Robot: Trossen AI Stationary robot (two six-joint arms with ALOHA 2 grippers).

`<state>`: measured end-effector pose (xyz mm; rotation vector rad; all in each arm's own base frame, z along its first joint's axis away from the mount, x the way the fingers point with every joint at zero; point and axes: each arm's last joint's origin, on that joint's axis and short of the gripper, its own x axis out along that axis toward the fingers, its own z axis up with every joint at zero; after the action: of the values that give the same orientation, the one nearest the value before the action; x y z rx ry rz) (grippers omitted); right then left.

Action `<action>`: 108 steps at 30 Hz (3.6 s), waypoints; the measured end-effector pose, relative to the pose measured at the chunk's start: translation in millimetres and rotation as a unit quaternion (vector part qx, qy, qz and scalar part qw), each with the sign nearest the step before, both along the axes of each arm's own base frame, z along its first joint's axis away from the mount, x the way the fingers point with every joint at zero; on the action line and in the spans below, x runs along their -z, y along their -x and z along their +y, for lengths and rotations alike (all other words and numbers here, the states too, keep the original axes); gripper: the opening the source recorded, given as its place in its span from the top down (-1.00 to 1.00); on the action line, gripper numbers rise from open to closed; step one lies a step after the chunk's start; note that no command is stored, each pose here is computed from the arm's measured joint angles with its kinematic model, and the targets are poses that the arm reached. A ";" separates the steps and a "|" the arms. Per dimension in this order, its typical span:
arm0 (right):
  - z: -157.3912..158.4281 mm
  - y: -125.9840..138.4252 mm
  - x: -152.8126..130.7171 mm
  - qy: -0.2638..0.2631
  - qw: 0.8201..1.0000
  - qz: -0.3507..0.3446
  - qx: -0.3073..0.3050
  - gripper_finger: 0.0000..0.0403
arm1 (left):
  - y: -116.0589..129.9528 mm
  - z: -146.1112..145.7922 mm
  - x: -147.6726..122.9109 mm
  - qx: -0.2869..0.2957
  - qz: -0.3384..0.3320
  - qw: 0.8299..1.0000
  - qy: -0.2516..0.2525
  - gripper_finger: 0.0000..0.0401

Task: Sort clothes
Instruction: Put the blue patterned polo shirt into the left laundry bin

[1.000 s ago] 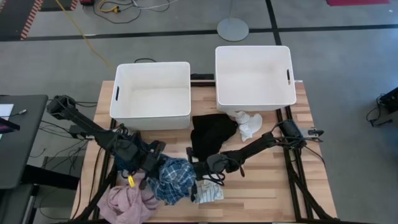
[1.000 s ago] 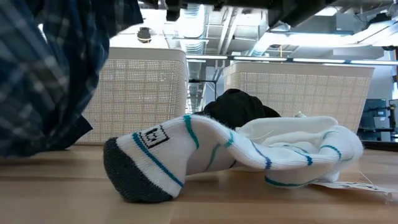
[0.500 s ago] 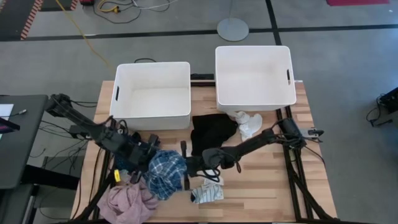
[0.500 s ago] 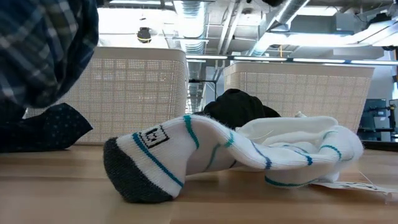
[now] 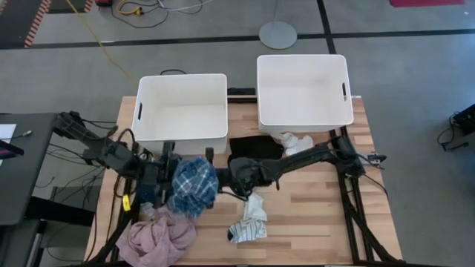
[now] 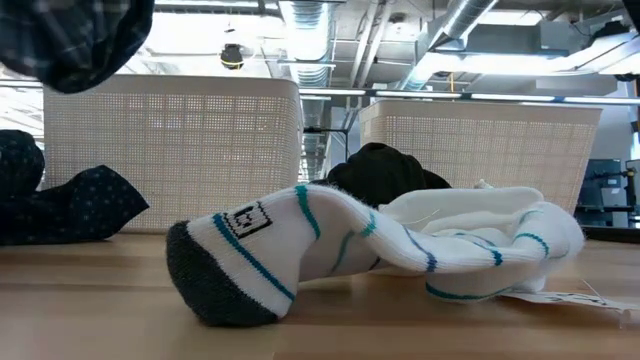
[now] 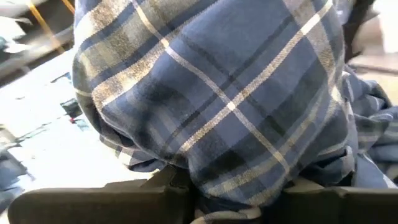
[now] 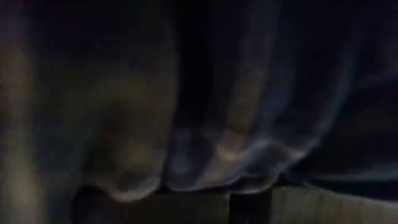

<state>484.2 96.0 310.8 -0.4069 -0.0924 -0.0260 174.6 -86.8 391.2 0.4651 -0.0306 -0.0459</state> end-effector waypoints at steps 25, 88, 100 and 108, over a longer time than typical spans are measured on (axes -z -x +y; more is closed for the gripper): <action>-150.8 1.6 -100.0 -0.021 0.988 0.036 0.150 0.95 | 25.6 94.6 -64.6 -0.327 -0.037 0.941 -0.076 0.60; -205.9 18.2 -15.8 -0.164 0.926 0.307 0.145 0.21 | 58.3 165.7 -2.9 -0.353 0.274 0.869 0.211 -0.13; -187.6 12.7 -18.6 -0.127 0.940 0.302 0.097 0.06 | 53.9 164.7 1.0 -0.304 0.297 0.875 0.232 -0.10; -176.6 5.4 -28.6 -0.086 0.961 0.251 0.075 0.71 | 40.8 168.8 0.7 -0.273 0.288 0.888 0.232 0.20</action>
<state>478.8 -80.6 339.5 -0.2362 0.4401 -0.0781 133.7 82.1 390.5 -0.0470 0.6640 0.3734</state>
